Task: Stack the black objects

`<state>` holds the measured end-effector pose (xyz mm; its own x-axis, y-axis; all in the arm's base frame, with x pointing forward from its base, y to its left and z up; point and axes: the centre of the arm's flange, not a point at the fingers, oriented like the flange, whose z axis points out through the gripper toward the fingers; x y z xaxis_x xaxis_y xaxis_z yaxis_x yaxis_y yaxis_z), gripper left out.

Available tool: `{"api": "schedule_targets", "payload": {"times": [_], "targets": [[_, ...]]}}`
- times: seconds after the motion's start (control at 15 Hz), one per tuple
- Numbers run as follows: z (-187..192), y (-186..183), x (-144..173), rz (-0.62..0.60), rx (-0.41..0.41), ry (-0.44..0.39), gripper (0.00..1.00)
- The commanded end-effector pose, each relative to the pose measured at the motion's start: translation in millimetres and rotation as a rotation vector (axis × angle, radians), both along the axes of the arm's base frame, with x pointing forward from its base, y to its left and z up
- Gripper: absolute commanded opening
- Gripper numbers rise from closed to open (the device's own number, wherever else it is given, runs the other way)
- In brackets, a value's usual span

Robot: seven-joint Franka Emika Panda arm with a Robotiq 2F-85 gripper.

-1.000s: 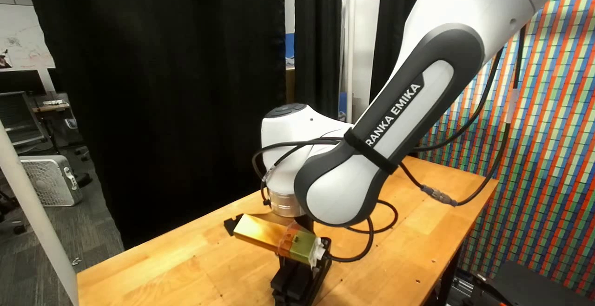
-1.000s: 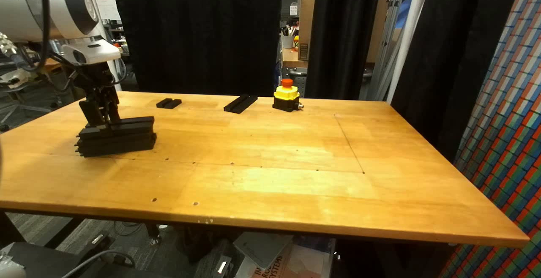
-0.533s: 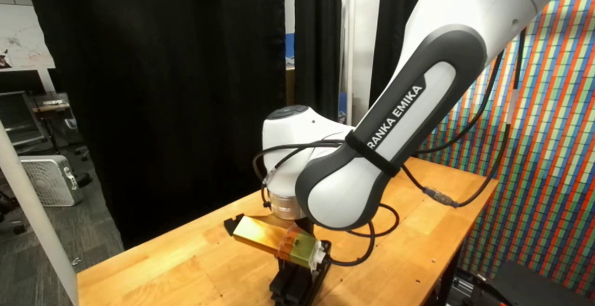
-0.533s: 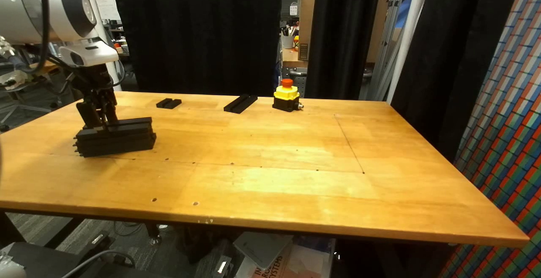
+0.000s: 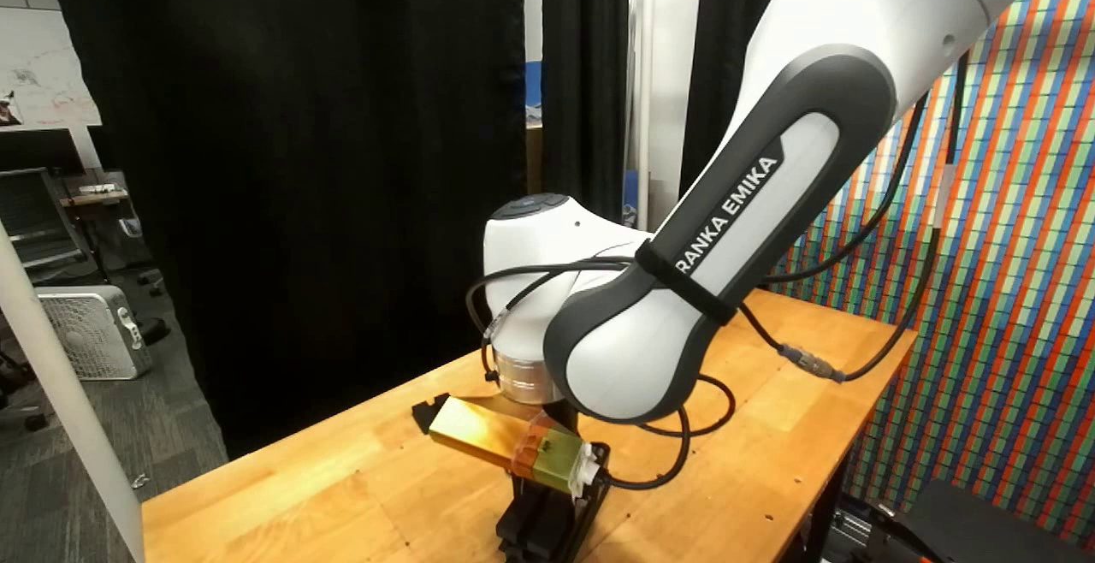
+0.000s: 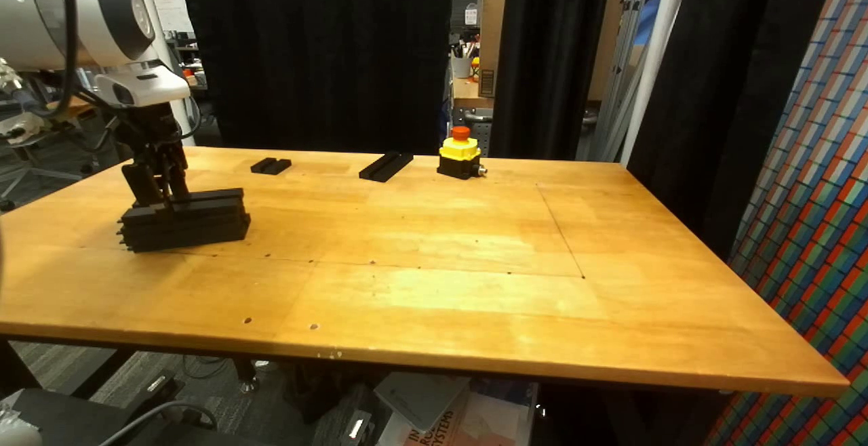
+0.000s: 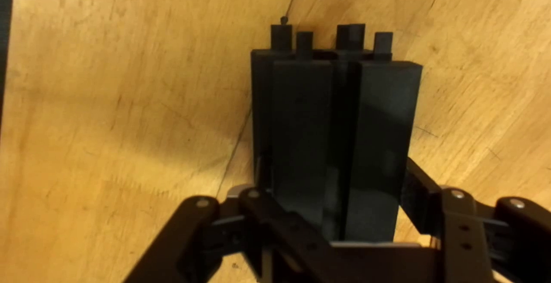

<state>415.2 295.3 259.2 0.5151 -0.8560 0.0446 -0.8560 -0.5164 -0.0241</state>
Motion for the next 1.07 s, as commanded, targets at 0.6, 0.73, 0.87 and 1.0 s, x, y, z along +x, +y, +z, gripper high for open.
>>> {"api": "schedule_targets", "payload": {"times": [0.6, 0.73, 0.87, 1.0], "targets": [[5.1, -10.0, -10.9, -0.012, 0.019, 0.033, 0.45], [5.7, -10.6, -11.7, -0.012, 0.017, 0.034, 0.45], [5.6, -11.3, -12.0, -0.011, 0.018, 0.036, 0.45], [4.9, -11.7, -11.6, -0.009, 0.019, 0.038, 0.45]]}}
